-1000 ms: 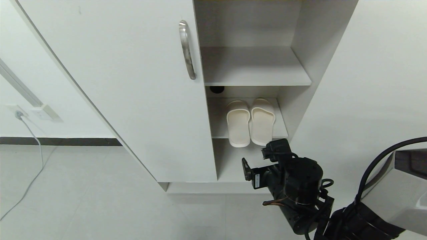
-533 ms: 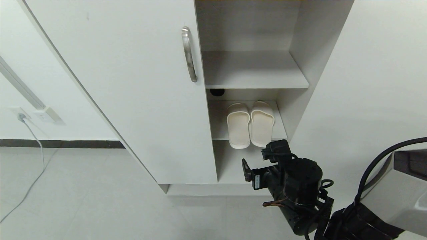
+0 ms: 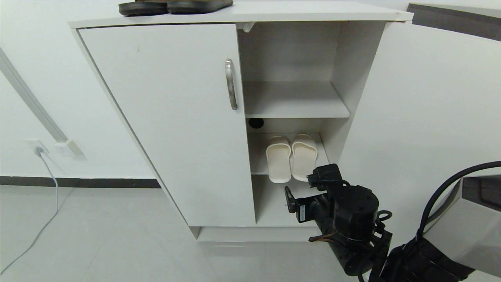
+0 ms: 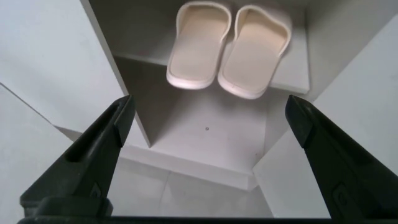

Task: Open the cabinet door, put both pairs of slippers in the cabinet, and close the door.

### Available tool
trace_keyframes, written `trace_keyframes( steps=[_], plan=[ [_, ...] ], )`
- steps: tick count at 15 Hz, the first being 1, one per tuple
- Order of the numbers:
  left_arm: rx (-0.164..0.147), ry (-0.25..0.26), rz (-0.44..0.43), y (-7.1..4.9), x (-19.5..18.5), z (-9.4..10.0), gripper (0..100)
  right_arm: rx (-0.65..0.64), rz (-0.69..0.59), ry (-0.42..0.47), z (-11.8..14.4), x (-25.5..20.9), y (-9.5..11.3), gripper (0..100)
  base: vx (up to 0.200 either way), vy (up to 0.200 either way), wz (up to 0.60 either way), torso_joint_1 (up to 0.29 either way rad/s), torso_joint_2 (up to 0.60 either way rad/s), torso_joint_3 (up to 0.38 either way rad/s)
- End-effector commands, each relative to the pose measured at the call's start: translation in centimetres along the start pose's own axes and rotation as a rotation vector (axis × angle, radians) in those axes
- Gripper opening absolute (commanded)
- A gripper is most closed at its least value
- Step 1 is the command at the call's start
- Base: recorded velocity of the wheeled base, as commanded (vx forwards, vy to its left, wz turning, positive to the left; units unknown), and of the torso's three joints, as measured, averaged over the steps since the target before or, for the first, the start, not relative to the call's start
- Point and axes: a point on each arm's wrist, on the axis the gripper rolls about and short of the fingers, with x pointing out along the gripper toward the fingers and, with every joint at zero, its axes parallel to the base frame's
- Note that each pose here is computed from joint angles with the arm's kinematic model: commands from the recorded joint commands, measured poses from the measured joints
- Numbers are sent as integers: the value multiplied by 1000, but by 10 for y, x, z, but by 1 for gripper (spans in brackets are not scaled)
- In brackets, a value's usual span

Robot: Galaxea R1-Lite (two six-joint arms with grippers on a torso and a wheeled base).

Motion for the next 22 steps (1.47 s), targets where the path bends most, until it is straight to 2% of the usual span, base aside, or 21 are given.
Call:
trace_keyframes(
  steps=[1,13,22],
  plan=[
    [0,1,1,0,0,0,0,0,-2,1,0,0,-1,100,0,0,0,7,2,212],
    [-2,1,1,0,0,0,0,-35,5,11,-3,-2,-2,100,0,0,0,0,0,18],
    [-2,1,1,0,0,0,0,-30,5,4,-5,-4,-3,100,0,200,0,2,2,3]
  ],
)
